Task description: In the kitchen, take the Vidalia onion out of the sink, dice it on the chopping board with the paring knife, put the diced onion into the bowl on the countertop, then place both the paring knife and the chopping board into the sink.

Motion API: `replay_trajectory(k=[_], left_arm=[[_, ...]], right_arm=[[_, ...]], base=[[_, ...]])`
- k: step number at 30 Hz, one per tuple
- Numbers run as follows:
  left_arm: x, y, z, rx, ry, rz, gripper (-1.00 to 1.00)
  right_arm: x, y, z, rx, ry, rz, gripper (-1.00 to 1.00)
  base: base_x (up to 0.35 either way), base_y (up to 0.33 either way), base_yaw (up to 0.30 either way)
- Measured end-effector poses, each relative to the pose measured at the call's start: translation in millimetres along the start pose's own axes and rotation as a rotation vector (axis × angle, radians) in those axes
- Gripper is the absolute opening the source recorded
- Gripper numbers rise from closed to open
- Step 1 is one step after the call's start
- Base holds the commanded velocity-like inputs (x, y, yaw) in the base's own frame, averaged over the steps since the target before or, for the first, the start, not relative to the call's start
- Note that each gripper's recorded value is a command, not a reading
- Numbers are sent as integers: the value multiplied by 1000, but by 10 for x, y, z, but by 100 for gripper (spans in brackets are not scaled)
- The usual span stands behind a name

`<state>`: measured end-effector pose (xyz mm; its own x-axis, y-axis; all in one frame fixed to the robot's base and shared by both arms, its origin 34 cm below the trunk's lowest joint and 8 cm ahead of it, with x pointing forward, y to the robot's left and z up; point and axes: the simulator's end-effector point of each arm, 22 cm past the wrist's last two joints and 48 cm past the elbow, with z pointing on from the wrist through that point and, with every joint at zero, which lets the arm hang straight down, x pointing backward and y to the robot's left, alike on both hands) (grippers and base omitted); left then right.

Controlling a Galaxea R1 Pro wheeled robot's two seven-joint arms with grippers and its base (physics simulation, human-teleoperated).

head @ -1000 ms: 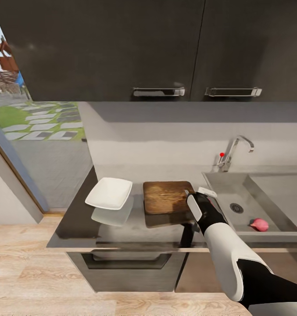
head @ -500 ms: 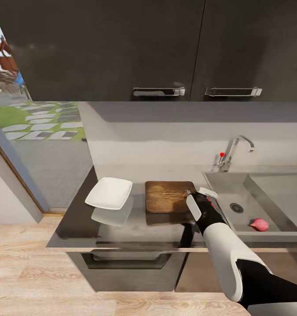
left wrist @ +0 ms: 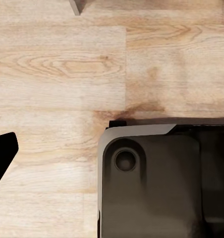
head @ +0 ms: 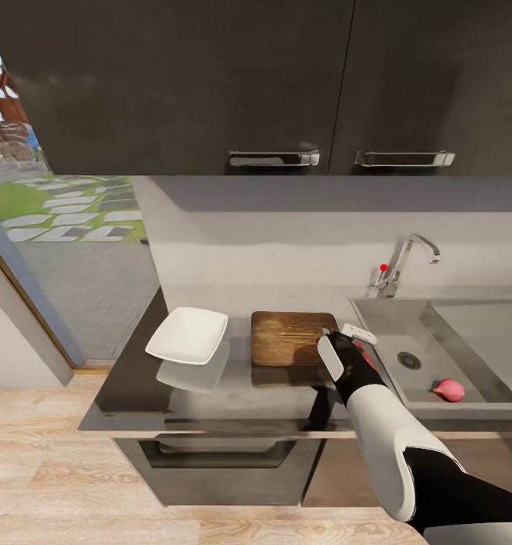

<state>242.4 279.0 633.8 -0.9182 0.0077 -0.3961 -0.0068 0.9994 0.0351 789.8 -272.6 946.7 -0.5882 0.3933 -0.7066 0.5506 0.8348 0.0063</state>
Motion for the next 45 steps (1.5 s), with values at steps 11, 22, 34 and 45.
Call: replay_trajectory(k=[11,22,34,45], left_arm=[[-1,0,0,0,-1,0,100],[38,0,-3,0,10,0,100],[93,-1,-6,0,24,1,100],[99,-1,-7,0,26,1,100]], right_arm=[[2,2,1,-1,1,0,-100],[50,-4,44,2,9,-3,-100],[134,-7,108,7,24,-9,-100],[147,-5,115,6,29,-13,-100]], base=[[8,0,0],[52,0,0],[73,0,0],[3,0,0]])
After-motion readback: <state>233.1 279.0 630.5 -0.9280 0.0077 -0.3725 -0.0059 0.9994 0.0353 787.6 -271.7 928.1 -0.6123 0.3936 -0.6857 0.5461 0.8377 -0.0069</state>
